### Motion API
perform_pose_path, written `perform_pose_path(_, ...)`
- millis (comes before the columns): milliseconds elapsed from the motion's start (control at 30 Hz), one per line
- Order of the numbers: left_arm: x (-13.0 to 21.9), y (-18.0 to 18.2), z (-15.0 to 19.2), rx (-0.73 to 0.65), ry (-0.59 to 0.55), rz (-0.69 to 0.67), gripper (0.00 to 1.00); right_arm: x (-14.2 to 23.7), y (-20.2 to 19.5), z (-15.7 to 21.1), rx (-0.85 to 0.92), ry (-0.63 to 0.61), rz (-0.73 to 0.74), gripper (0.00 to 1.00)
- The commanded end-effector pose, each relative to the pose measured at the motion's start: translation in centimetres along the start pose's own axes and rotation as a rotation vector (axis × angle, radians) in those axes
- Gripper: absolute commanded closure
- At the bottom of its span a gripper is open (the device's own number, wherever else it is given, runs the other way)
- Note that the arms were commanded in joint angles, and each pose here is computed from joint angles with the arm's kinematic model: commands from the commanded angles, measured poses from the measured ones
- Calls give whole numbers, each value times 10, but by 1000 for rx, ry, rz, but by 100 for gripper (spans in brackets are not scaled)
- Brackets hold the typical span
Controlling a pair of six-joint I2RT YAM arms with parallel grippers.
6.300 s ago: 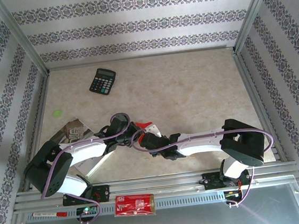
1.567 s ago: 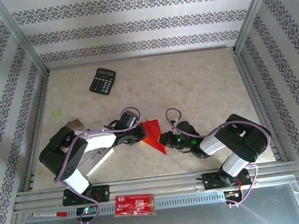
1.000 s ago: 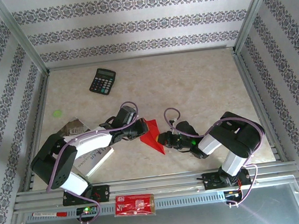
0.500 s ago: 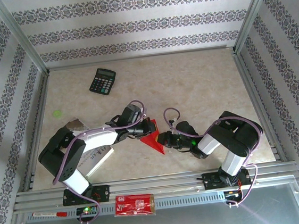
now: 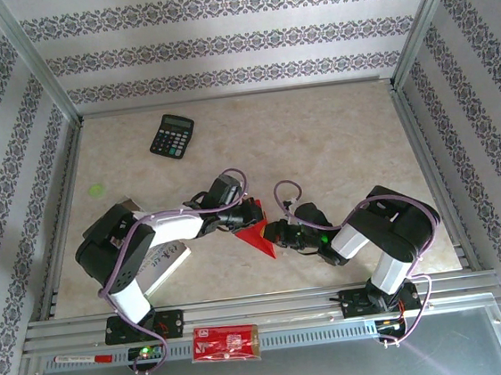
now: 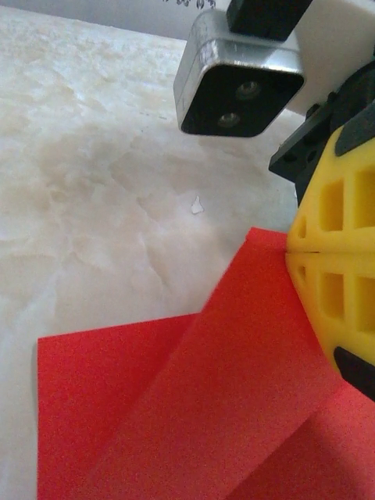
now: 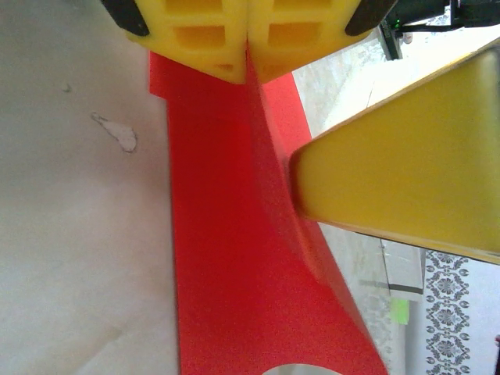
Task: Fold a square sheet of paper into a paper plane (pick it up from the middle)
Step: Fourth fold the wing at the center of the table.
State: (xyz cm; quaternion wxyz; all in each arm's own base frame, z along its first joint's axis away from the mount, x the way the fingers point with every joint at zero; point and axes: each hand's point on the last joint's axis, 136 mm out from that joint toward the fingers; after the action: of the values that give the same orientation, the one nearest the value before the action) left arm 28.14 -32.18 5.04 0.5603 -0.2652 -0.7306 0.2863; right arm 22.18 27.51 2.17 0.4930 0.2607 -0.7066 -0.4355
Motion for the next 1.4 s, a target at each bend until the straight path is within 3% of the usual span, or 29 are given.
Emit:
perform_pose_path(0, -3, 1, -8, -6, -18, 19, 97, 4, -46, 10, -62, 22, 159, 98)
perform_pose_path(1367, 2, 42, 0, 47, -30, -29, 98, 11, -32, 7, -45, 11, 152, 89)
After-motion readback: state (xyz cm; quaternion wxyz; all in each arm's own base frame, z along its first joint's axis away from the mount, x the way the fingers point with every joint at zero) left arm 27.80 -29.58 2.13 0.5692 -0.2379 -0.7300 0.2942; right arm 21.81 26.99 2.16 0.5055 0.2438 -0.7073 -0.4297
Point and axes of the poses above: each hand's point on the last joint's axis, 136 mm out from that joint toward the fingers, its own x axis back along the fingers, its own y axis along the line the jaws close on, z = x × y, and after that the axes turned 5 degrees about -x, right-handed
